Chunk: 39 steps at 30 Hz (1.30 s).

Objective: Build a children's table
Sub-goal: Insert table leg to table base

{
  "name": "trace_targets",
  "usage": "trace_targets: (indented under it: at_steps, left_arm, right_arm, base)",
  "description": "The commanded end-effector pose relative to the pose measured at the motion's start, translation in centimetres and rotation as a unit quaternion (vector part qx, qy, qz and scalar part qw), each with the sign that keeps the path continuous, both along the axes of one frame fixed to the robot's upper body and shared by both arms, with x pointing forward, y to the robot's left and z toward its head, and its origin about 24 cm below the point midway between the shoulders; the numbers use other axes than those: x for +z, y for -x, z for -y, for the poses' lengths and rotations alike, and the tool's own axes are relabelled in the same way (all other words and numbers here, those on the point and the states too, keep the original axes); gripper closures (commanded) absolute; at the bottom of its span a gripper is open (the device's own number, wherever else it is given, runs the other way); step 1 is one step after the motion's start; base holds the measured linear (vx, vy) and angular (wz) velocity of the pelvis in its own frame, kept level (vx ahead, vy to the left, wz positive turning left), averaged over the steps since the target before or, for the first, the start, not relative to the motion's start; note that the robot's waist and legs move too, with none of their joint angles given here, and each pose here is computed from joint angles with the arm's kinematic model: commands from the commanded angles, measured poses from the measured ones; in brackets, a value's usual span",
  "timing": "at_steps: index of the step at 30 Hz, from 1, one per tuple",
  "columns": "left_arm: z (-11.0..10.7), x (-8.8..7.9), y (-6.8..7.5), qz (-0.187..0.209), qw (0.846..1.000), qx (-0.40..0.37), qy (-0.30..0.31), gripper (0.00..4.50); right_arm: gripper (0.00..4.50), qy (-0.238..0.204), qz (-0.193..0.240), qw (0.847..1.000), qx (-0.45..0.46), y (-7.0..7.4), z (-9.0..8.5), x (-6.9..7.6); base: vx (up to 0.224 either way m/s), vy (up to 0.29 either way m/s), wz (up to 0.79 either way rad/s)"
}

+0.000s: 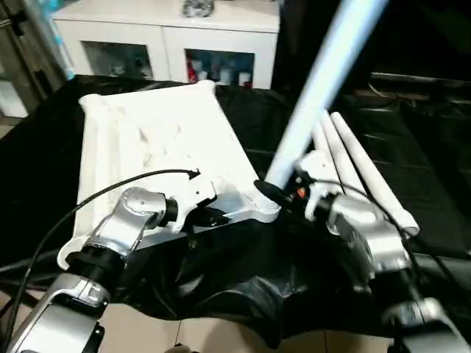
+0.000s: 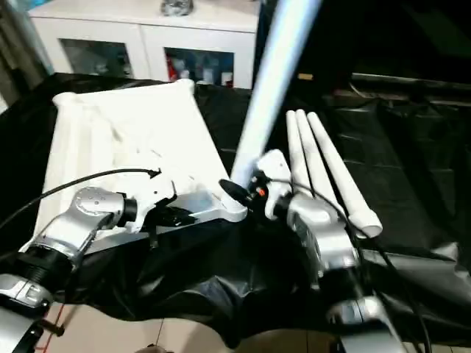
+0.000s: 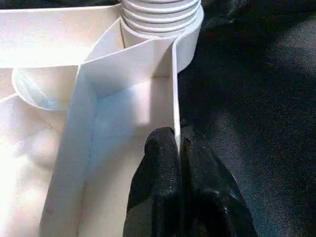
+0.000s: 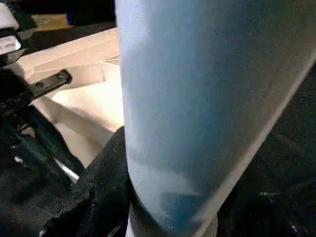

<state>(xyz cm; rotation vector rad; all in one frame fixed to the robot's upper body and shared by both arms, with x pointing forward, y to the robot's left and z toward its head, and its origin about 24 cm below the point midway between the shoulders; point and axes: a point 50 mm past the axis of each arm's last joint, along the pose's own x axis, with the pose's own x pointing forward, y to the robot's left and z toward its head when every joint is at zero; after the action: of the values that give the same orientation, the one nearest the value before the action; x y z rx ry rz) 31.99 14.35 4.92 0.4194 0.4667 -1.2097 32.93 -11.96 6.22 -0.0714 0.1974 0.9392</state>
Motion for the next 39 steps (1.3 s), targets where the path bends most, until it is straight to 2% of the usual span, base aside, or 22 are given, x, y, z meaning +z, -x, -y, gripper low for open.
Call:
trace_targets:
  at_steps: [1, 11, 17, 27, 30, 33, 37, 39]
  left_arm:
    - [1.0, 0.7, 0.1, 0.017, 0.999, -0.038, 0.007, 4.50]
    - [1.4, 1.4, 0.7, 0.020, 0.996, -0.092, 0.014, 4.50]
    - [1.1, 1.6, 1.2, 0.019, 0.993, -0.117, 0.017, 4.50]
    - [1.0, 2.0, 1.3, 0.020, 0.992, -0.120, 0.024, 4.50]
    - [0.9, 1.8, 1.2, 0.025, 0.993, -0.111, 0.018, 4.50]
    - [1.1, 1.9, 0.5, 0.033, 0.997, -0.073, 0.021, 4.50]
    - [1.5, 2.1, -0.2, 0.042, 0.998, -0.043, 0.021, 4.50]
    - [2.4, 2.7, -1.1, 0.051, 0.998, -0.002, 0.039, 4.50]
  right_arm:
    - [2.62, 0.048, -0.091, 0.994, 0.028, 1.3, -0.1, -3.6]
    - [2.62, 0.070, -0.117, 0.984, 0.111, 1.6, 0.3, -3.9]
    - [2.62, 0.054, -0.107, 0.980, 0.158, 2.3, 0.4, -3.6]
    - [2.62, 0.034, -0.099, 0.979, 0.177, 3.0, 0.3, -3.8]
    - [2.62, 0.025, -0.089, 0.985, 0.148, 2.7, 0.3, -3.9]
    - [2.62, 0.029, -0.077, 0.994, 0.068, 1.7, 0.4, -4.4]
    - [2.62, 0.029, -0.074, 0.997, 0.005, 1.0, 0.4, -4.7]
    - [2.62, 0.025, -0.090, 0.994, -0.062, 0.4, 0.1, -5.4]
  base:
    - [0.000, 0.000, 0.00]
    - [0.000, 0.000, 0.00]
    - [0.000, 0.000, 0.00]
    - [0.000, 0.000, 0.00]
    - [0.000, 0.000, 0.00]
    - [0.000, 0.000, 0.00]
    - [0.000, 0.000, 0.00]
    - [0.000, 0.000, 0.00]
